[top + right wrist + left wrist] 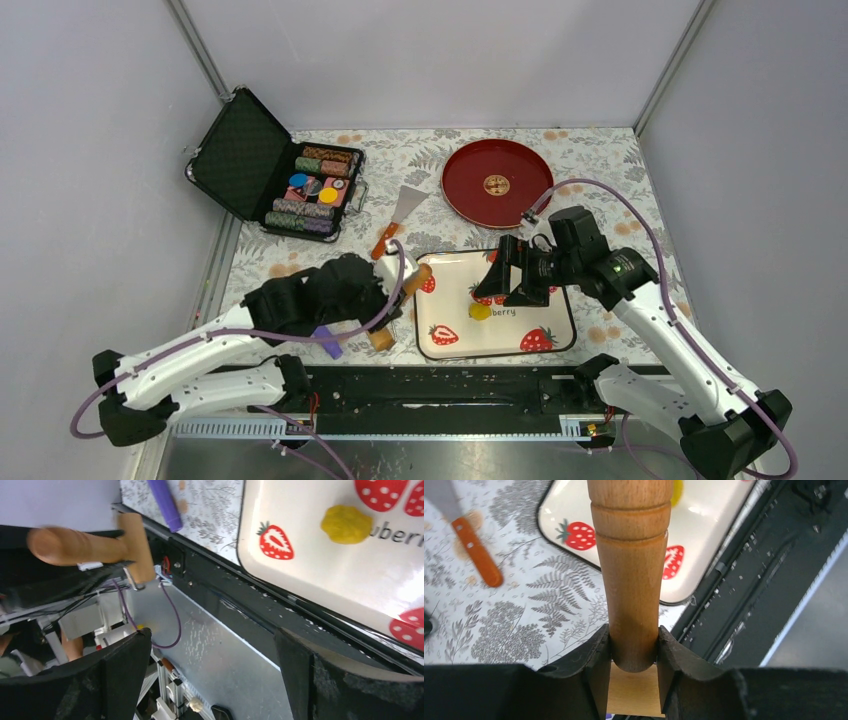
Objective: Roll out the dumpling wrappers from the dough
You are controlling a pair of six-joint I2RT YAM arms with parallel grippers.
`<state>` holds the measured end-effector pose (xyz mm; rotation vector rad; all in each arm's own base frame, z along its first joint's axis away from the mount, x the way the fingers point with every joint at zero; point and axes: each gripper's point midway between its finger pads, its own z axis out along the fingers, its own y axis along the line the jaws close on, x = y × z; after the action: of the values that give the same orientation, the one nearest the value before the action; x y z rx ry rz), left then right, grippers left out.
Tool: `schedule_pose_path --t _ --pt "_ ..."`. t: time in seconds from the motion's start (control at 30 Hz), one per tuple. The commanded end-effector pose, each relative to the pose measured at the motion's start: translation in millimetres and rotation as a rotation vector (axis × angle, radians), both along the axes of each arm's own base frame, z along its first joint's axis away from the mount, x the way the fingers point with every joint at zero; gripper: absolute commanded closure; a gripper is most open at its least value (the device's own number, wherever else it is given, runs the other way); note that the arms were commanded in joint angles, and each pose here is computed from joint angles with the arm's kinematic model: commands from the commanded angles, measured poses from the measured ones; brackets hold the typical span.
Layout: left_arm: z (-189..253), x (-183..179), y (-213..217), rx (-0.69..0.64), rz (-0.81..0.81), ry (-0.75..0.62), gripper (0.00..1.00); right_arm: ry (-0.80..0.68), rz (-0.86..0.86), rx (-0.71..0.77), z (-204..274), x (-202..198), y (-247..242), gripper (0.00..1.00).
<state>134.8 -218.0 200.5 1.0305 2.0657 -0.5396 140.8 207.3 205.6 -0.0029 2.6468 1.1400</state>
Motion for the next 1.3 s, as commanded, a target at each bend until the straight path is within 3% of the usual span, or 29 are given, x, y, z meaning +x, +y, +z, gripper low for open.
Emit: schedule_pose_path --t 0.0,0.2,0.53,0.73,1.27 --pt "13.5 -11.6 -23.3 -0.029 -0.134 -0.088 1.0 -0.021 0.097 0.146 32.3 -3.7 19.1 0.0" --pt "6.1 -21.6 -42.1 0.041 -0.188 -0.07 1.0 0.064 0.155 0.264 35.3 -9.6 36.8 0.02" --pt "-1.7 -35.1 -68.1 0.083 -0.254 -0.066 1.0 0.141 0.271 0.297 26.9 -19.6 78.3 0.06" --pt "-2.2 -40.3 -72.4 0.078 -0.259 -0.062 1.0 0.19 0.311 0.303 11.2 -29.7 98.0 0.18" --pt "-5.8 -41.0 -72.6 0.105 -0.264 -0.086 1.0 0.257 0.356 0.269 -10.0 -48.3 105.6 0.35"
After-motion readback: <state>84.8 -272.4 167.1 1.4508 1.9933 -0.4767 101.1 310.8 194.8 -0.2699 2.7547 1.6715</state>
